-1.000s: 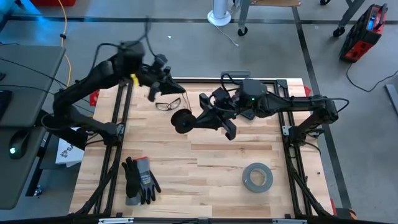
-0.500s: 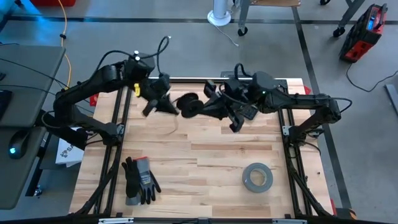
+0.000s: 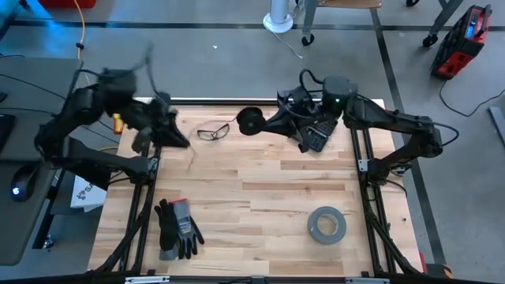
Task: Coil cords
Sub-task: Uncoil the black wire from the black spool
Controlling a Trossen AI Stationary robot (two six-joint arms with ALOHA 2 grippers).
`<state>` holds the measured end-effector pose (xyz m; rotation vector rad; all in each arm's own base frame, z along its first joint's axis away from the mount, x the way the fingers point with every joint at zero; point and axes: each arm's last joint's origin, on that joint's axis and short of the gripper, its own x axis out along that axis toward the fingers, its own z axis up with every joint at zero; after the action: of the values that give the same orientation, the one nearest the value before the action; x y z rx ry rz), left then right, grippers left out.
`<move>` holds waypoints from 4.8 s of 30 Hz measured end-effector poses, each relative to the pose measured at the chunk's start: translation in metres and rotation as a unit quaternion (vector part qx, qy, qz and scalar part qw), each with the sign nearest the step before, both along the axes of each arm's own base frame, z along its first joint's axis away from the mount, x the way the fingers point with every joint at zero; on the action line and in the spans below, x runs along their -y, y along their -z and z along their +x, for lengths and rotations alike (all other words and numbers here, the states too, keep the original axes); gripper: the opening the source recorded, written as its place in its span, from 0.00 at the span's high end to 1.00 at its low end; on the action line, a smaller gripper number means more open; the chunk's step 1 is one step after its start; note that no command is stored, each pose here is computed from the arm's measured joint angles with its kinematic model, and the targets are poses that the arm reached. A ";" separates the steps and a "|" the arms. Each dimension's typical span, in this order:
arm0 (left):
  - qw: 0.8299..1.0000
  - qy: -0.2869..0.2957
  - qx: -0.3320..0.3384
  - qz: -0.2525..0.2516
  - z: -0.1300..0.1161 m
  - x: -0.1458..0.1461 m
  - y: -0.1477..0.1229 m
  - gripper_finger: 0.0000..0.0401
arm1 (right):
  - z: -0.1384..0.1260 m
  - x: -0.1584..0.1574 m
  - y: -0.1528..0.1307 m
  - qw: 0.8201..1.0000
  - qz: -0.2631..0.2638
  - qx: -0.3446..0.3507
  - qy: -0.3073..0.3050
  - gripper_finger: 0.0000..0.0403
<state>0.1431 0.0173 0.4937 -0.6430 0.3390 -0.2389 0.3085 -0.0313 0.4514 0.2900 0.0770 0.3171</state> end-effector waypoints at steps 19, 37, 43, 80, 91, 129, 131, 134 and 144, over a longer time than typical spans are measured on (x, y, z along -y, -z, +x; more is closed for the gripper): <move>0.978 -0.067 0.193 0.044 0.068 -0.077 -0.022 0.67 | 0.027 -0.038 0.036 0.980 0.118 -0.143 -0.074 1.00; 0.997 -0.009 0.073 -0.010 0.167 -0.134 0.067 0.67 | 0.041 -0.043 0.002 0.986 0.092 0.091 -0.108 1.00; 0.999 0.003 -0.029 -0.027 0.164 -0.126 0.118 0.67 | 0.037 -0.034 -0.010 0.979 0.082 0.158 -0.101 1.00; 0.976 -0.179 0.120 0.045 0.041 -0.055 0.079 0.67 | 0.016 0.014 0.008 0.989 0.142 -0.036 0.000 1.00; 0.965 -0.157 0.143 -0.154 0.071 -0.064 0.069 0.67 | 0.016 0.014 0.007 0.991 0.132 -0.026 0.005 1.00; 0.963 -0.117 0.107 -0.217 0.090 -0.055 0.078 0.67 | 0.017 0.015 0.010 0.987 0.155 -0.041 0.025 1.00; 0.964 -0.118 0.103 -0.215 0.091 -0.055 0.079 0.67 | 0.017 0.015 0.010 0.987 0.154 -0.040 0.025 1.00; 0.965 -0.121 0.094 -0.213 0.094 -0.057 0.083 0.67 | 0.017 0.015 0.010 0.987 0.152 -0.040 0.024 1.00; 0.969 -0.117 0.105 -0.193 0.095 -0.057 0.082 0.77 | 0.017 0.015 0.010 0.986 0.161 -0.043 0.021 1.00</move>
<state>0.2386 0.0743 0.4113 -1.0249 0.0073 -0.1448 0.3251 -0.0463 0.4418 0.6261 0.1046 0.2735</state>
